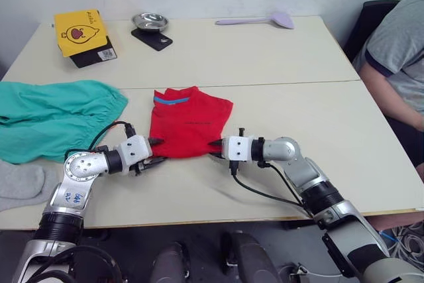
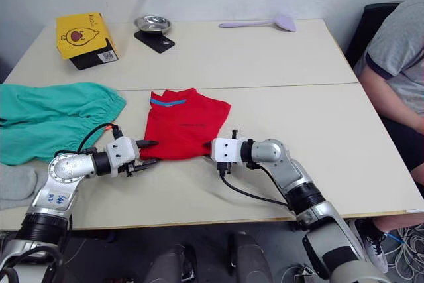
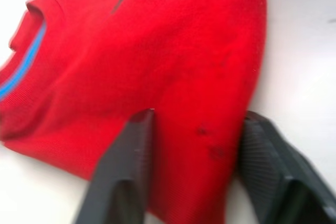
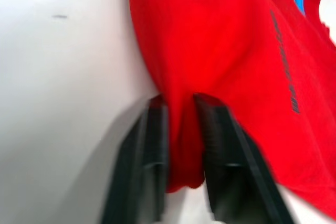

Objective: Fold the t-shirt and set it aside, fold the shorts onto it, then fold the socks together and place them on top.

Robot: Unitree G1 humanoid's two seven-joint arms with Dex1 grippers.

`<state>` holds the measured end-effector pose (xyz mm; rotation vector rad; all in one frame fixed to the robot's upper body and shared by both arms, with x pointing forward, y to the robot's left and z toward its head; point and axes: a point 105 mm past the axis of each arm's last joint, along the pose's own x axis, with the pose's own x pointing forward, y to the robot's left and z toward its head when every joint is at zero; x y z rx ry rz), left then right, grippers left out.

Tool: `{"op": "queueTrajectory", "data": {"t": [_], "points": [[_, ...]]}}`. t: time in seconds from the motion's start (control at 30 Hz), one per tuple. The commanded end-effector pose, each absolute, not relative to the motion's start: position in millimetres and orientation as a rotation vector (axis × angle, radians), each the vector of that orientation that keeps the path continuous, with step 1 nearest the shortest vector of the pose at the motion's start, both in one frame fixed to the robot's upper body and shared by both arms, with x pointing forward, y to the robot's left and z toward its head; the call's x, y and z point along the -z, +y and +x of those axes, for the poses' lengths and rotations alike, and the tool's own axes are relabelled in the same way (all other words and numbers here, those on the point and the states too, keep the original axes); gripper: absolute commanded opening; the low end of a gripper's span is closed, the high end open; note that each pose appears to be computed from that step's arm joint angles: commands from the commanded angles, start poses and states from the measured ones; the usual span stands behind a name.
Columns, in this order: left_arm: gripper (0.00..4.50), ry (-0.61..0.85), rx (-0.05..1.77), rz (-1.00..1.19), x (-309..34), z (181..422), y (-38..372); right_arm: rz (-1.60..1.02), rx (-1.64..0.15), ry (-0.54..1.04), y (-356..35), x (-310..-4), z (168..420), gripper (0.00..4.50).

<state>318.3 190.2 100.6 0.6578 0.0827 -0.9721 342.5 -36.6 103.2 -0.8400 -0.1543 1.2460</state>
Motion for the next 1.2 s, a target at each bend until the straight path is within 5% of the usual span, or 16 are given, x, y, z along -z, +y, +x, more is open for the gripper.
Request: {"op": "queueTrajectory", "data": {"t": [0.03, 0.13, 0.43, 0.6, 0.67, 0.83, 0.9, 0.97, 1.07, 1.2], "points": [[1.02, 0.138, 1.114, 0.654, -92, 295, 185, -0.817, -1.304, -0.16, -44, -110, 328, 0.0], [0.04, 0.136, 1.193, 0.634, -96, 278, 180, -0.759, -1.445, -0.152, -46, -112, 297, 0.0], [0.01, 0.184, 1.299, 0.531, -101, 218, 170, -0.719, -1.496, -0.039, -77, -105, 246, 0.0], [0.01, 0.225, 1.254, 0.524, -94, 205, 170, -0.668, -1.466, 0.03, -88, -95, 234, 0.0], [0.0, 0.264, 1.264, 0.533, -89, 201, 172, -0.639, -1.47, 0.03, -88, -94, 230, 0.54], [1.68, 0.291, 1.251, 0.481, -95, 199, 184, -0.581, -1.494, -0.006, -93, -105, 225, 2.15], [2.32, 0.329, 1.373, 0.374, -107, 181, 184, -0.499, -1.533, -0.029, -97, -119, 219, 2.85], [2.94, 0.344, 1.377, 0.373, -116, 182, 191, -0.403, -1.563, -0.028, -100, -134, 216, 2.87], [2.97, 0.268, 1.29, 0.31, -136, 205, 195, -0.299, -1.546, -0.035, -94, -153, 227, 2.66], [2.04, 0.157, 1.149, 0.259, -147, 247, 186, -0.308, -1.509, -0.068, -72, -156, 251, 1.55]]}}
